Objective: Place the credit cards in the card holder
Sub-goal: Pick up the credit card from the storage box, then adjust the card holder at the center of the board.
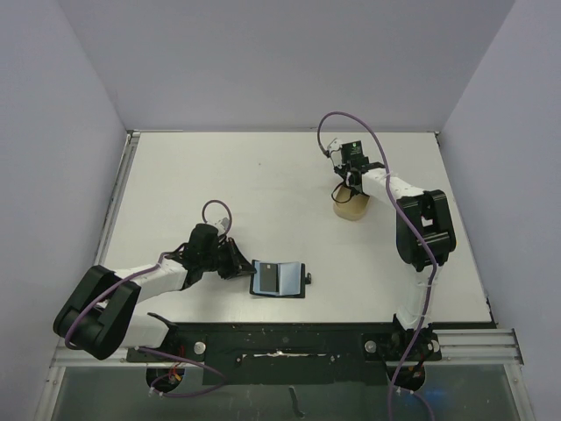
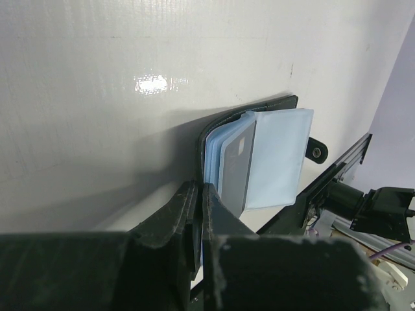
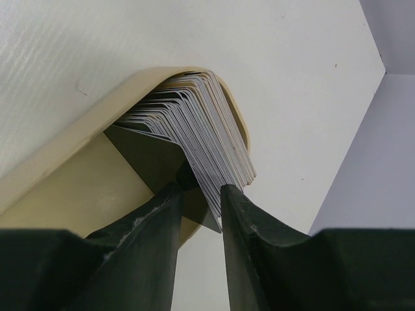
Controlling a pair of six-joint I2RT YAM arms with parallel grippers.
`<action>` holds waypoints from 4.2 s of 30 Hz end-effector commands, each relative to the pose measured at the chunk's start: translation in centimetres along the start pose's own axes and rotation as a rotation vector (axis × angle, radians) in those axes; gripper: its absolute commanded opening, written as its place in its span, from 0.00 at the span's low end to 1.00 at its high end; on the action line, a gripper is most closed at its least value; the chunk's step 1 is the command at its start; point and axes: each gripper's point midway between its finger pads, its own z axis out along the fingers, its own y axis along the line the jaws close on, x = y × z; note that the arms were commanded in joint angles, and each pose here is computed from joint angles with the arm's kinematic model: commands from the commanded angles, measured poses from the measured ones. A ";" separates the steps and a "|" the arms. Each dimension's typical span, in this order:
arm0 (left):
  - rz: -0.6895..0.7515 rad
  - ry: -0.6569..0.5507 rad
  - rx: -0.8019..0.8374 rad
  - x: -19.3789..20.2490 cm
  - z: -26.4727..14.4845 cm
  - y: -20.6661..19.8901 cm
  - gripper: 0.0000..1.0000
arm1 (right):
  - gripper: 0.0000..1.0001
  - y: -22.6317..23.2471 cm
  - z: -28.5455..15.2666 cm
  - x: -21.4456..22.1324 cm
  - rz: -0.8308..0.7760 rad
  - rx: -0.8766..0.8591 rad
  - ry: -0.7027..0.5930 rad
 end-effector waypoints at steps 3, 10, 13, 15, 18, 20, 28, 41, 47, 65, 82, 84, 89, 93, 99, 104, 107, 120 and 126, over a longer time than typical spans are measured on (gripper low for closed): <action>0.018 -0.014 0.048 -0.4 0.2 -1.0 0.00 | 0.23 -2.0 -0.6 -1.2 0.036 0.050 -0.042; 0.019 -0.013 0.048 -0.5 0.2 -1.1 0.00 | 0.10 -3.1 -1.9 -1.8 0.058 0.066 -0.064; 0.015 -0.013 0.043 -0.4 0.2 -0.9 0.00 | 0.07 -3.0 -2.8 -2.0 0.071 0.048 -0.072; 0.013 -0.012 0.043 -0.4 0.3 -0.9 0.00 | 0.06 -2.9 -3.4 -2.1 0.077 0.038 -0.075; 0.011 -0.014 0.040 -0.5 0.3 -0.9 0.00 | 0.04 -2.4 -4.3 -2.4 0.106 -0.002 -0.093; 0.008 -0.016 0.037 -0.6 0.4 -0.9 0.00 | 0.00 -1.9 -4.8 -2.4 0.124 -0.026 -0.100; -0.009 -0.031 0.013 -1.1 0.5 -0.8 0.00 | 0.00 -1.5 -8.5 -2.8 0.208 -0.051 -0.126; 0.018 -0.090 -0.019 -3.1 -0.7 -2.4 0.26 | 0.00 4.7 -18.9 -5.6 0.579 -0.226 -0.280; 0.029 -0.137 -0.023 -4.2 -1.7 -3.6 0.36 | 0.00 12.3 -23.9 -6.9 0.673 -0.479 -0.385; -0.002 -0.071 -0.070 -0.9 -0.9 0.1 0.34 | 0.00 27.0 -25.7 0.0 0.832 -0.873 -0.086; -0.079 -0.054 0.002 0.9 -1.0 -0.5 0.04 | 0.00 26.5 -24.4 1.2 0.800 -0.788 -0.049; -0.085 -0.052 0.004 1.2 -1.0 -0.4 0.00 | 0.00 26.6 -24.7 0.8 0.823 -0.810 -0.058; -0.092 -0.060 -0.008 1.4 -0.9 0.0 0.00 | 0.00 27.8 -24.8 0.8 0.870 -0.837 -0.003; -0.097 -0.066 0.005 1.4 -0.8 -0.3 0.00 | 0.00 28.5 -24.6 0.6 0.903 -0.844 0.032; -0.102 -0.067 0.004 1.8 -0.7 -0.2 0.00 | 0.00 29.1 -24.8 -0.9 0.919 -0.860 0.030; -0.107 -0.062 0.016 2.0 -0.6 -0.5 0.00 | 0.00 28.9 -25.1 -2.0 0.923 -0.851 0.020; -0.103 -0.070 0.031 2.2 -0.6 -1.0 0.00 | 0.00 28.8 -25.0 -2.4 0.929 -0.844 0.023; -0.066 -0.092 -0.037 1.2 -0.5 -0.7 0.09 | 0.00 28.3 -23.6 -1.1 0.893 -0.760 0.027; -0.052 -0.138 -0.065 -0.2 -1.7 -1.8 0.34 | 0.00 27.2 -24.4 -1.2 0.867 -0.755 -0.003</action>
